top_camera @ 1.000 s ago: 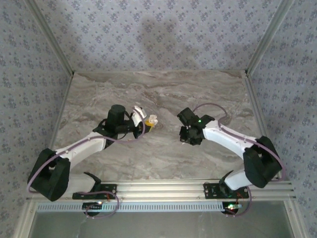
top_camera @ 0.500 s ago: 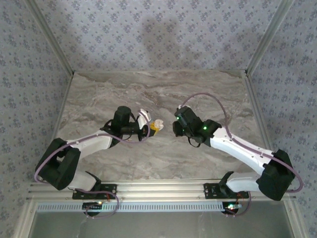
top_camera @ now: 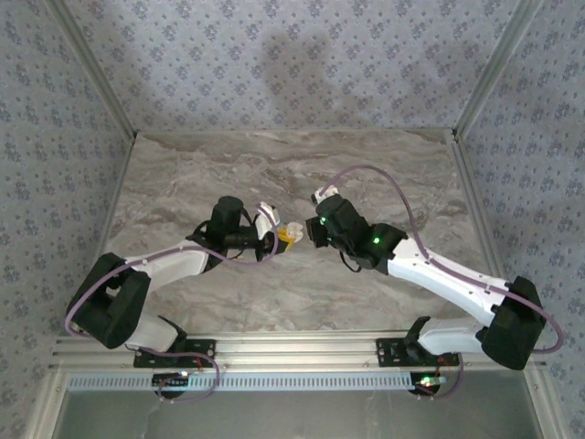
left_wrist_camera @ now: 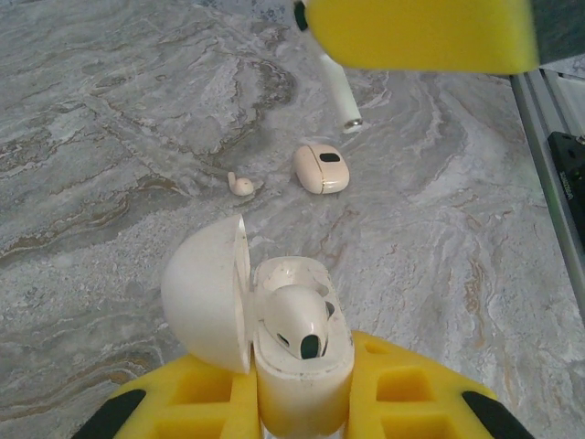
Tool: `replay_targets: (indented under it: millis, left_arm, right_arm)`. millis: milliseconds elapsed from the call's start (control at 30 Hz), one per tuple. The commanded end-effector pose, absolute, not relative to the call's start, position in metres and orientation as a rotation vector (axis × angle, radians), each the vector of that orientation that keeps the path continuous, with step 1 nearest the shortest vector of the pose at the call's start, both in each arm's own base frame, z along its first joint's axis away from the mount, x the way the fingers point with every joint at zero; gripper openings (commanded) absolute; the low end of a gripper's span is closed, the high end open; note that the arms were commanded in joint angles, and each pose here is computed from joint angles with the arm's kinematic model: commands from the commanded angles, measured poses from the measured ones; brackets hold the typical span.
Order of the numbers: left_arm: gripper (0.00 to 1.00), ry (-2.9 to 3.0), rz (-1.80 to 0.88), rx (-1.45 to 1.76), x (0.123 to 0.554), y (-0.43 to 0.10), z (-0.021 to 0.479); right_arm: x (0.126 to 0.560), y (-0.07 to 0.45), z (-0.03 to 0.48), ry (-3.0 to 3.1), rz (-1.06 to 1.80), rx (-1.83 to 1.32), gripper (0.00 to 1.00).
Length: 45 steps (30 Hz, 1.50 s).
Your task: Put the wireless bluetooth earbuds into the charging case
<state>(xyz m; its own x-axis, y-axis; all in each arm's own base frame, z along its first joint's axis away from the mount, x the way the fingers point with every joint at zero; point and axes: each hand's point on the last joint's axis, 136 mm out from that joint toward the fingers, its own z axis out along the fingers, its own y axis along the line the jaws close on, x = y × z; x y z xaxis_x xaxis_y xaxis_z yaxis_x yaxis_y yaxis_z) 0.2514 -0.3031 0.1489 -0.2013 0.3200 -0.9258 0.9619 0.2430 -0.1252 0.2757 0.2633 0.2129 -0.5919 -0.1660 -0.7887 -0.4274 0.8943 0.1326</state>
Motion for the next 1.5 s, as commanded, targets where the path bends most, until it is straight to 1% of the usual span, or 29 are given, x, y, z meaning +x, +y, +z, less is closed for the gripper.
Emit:
replay_targets:
  millis: [0,467,1167,1300,1467]
  left_arm:
    - [0.17,1.617,-1.016,1.206,0.253,-0.313,0.172]
    - [0.17,1.618,-1.050,1.151,0.258,-0.316,0.183]
    - [0.17,1.599,-1.038,1.078,0.267,-0.314,0.199]
    - [0.17,1.596,-1.035,1.077,0.267,-0.313,0.201]
    - [0.17,1.596,-1.026,1.088,0.266,-0.313,0.200]
  right_arm:
    - [0.283,0.276,0.231,2.132,0.396,-0.459,0.24]
    - [0.287,0.292,0.221,2.140,0.399,-0.518,0.24]
    - [0.277,0.301,0.214,2.152,0.428,-0.583,0.24]
    - [0.275,0.303,0.215,2.151,0.447,-0.586,0.27]
    - [0.276,0.299,0.225,2.130,0.470,-0.546,0.35]
